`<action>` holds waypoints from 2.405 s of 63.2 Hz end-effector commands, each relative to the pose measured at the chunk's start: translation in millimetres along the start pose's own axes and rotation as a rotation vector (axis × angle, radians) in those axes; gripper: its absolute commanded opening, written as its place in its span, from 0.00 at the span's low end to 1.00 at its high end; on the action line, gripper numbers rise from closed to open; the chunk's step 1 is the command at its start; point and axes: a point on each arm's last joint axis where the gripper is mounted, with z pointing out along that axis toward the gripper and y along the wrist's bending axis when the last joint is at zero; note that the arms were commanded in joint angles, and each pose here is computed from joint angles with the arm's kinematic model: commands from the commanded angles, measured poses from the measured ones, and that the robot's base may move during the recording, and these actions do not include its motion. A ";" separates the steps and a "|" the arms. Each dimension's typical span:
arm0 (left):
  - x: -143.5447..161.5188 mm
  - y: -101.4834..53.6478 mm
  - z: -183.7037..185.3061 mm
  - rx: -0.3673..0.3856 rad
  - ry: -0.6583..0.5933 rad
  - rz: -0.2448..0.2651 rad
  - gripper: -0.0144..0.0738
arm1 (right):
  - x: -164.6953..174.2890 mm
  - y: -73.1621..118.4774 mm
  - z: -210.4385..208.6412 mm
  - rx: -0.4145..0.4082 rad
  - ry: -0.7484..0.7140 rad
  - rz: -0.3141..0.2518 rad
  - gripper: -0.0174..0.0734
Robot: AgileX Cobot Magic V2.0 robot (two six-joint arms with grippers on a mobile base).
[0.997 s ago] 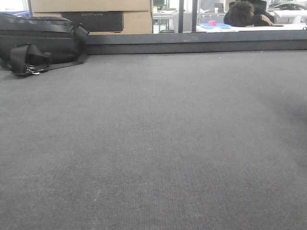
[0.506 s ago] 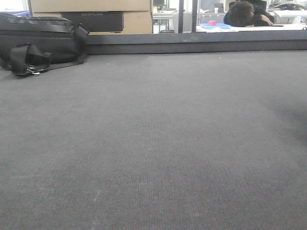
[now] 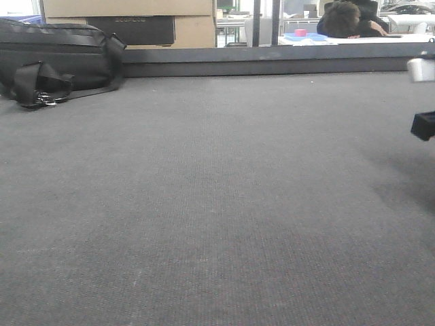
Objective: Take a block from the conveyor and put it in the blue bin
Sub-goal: 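Close left gripper on green block and right gripper on blue block, then lift both held blocks up off the belt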
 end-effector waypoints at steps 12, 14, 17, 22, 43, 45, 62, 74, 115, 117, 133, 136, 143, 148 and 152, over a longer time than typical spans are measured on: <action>-14.0 -1.5 22.6 -0.011 0.179 -0.028 0.04 | -0.2 0.3 -15.9 0.001 0.008 -0.014 0.02; -16.5 -1.4 25.8 -0.013 0.189 -0.021 0.04 | -0.2 0.9 -22.6 0.001 -0.006 -0.015 0.02; -22.2 -1.6 36.3 -0.013 0.223 0.008 0.04 | 0.5 1.8 -33.4 0.000 -0.033 -0.019 0.01; -29.8 -2.0 51.0 -0.005 0.275 0.069 0.04 | 3.0 3.0 -48.4 -0.001 -0.075 -0.023 0.01; -34.2 4.6 111.1 -0.033 0.431 0.210 0.07 | 13.6 5.0 -76.6 -0.001 -0.174 -0.030 0.01; -34.4 4.7 112.9 -0.033 0.430 0.210 0.12 | 13.6 5.0 -76.6 -0.001 -0.174 -0.030 0.01; -32.3 12.5 115.6 -0.137 0.420 0.125 0.61 | 11.9 7.0 -77.0 -0.024 -0.194 -0.019 0.01; -19.4 23.7 127.0 -0.176 0.415 0.078 0.64 | 10.4 7.7 -77.3 -0.032 -0.210 -0.015 0.01; 1.2 29.0 175.6 -0.139 0.550 0.135 0.30 | 6.5 9.9 -72.0 -0.062 -0.210 0.003 0.01; 1.4 29.0 175.5 -0.139 0.552 0.134 0.23 | 6.8 10.0 -73.6 -0.062 -0.219 0.002 0.01; -9.1 13.2 135.4 -0.067 0.405 0.091 0.04 | 14.8 11.2 -111.7 -0.047 -0.493 -0.035 0.01; -13.3 7.1 118.2 -0.043 0.298 0.087 0.04 | 18.8 11.2 -121.2 -0.043 -0.584 -0.037 0.01; -16.0 -3.9 82.0 -0.004 0.061 0.098 0.04 | 32.2 10.8 -133.2 -0.037 -0.718 -0.035 0.01; -12.1 -9.8 54.1 0.019 -0.128 0.116 0.04 | 47.4 10.2 -137.9 -0.033 -0.793 -0.035 0.01; -5.9 -11.9 34.9 0.033 -0.251 0.124 0.04 | 59.4 9.2 -138.6 -0.029 -0.866 -0.032 0.01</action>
